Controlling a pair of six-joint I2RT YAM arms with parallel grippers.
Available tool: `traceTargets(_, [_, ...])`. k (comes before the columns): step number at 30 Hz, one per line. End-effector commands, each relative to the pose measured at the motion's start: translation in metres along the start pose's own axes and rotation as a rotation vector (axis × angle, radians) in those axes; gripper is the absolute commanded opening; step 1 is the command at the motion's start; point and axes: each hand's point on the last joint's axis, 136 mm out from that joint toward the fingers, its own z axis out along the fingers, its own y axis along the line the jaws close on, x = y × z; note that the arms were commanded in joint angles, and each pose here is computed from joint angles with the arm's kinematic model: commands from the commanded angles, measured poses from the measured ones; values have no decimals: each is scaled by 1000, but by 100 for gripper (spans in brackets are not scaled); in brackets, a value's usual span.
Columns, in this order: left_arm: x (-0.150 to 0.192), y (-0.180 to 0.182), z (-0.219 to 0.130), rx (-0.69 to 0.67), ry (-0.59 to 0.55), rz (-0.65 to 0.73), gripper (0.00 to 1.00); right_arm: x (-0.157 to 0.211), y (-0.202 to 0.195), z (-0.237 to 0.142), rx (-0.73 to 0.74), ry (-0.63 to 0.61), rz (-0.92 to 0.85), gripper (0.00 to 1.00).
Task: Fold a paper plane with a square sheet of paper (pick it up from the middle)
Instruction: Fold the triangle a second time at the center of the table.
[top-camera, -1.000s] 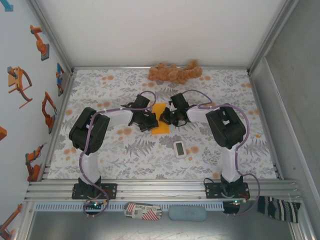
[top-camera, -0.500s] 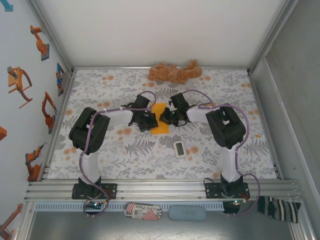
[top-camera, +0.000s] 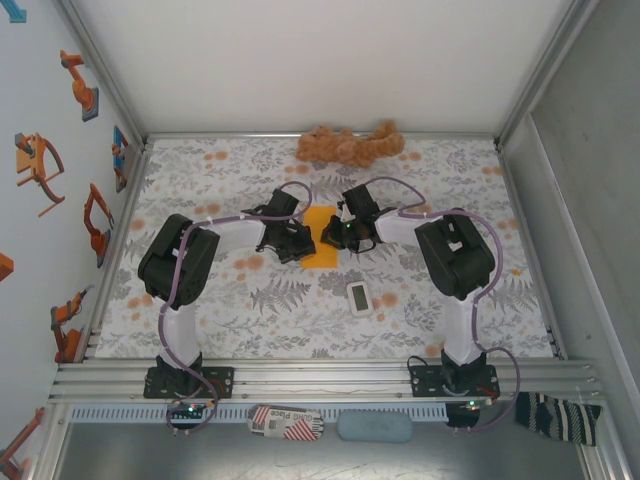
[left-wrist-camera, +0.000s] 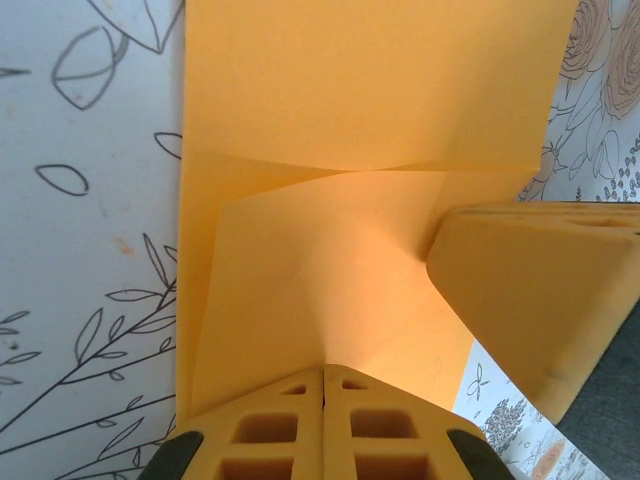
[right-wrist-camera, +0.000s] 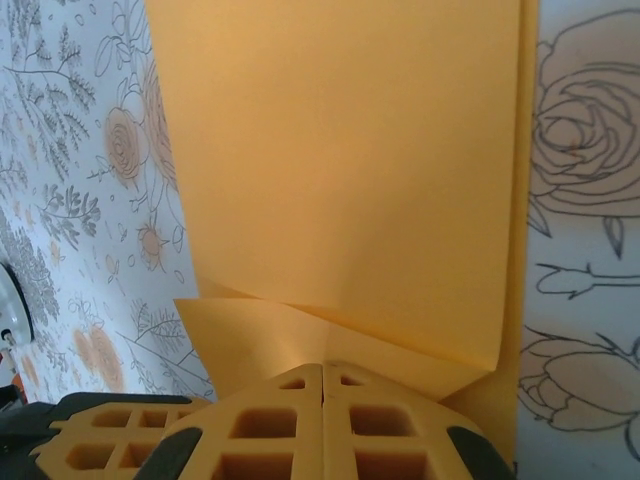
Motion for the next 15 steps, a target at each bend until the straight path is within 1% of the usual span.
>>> traceTargets(1, [11, 24, 8, -70, 42, -17, 0, 5, 5, -5, -22, 25, -19, 0])
traceTargets(4, [11, 24, 8, -67, 44, -16, 0, 12, 4, -1, -41, 46, -9, 0])
traceTargets(8, [11, 23, 9, -65, 47, -17, 0, 10, 9, -3, -52, 38, -20, 0])
traceTargets(12, [10, 22, 7, -62, 45, -17, 0, 11, 8, 3, -39, 55, -17, 0])
traceTargets(15, [8, 19, 5, -55, 35, -11, 0, 16, -1, 9, -7, 73, -1, 0])
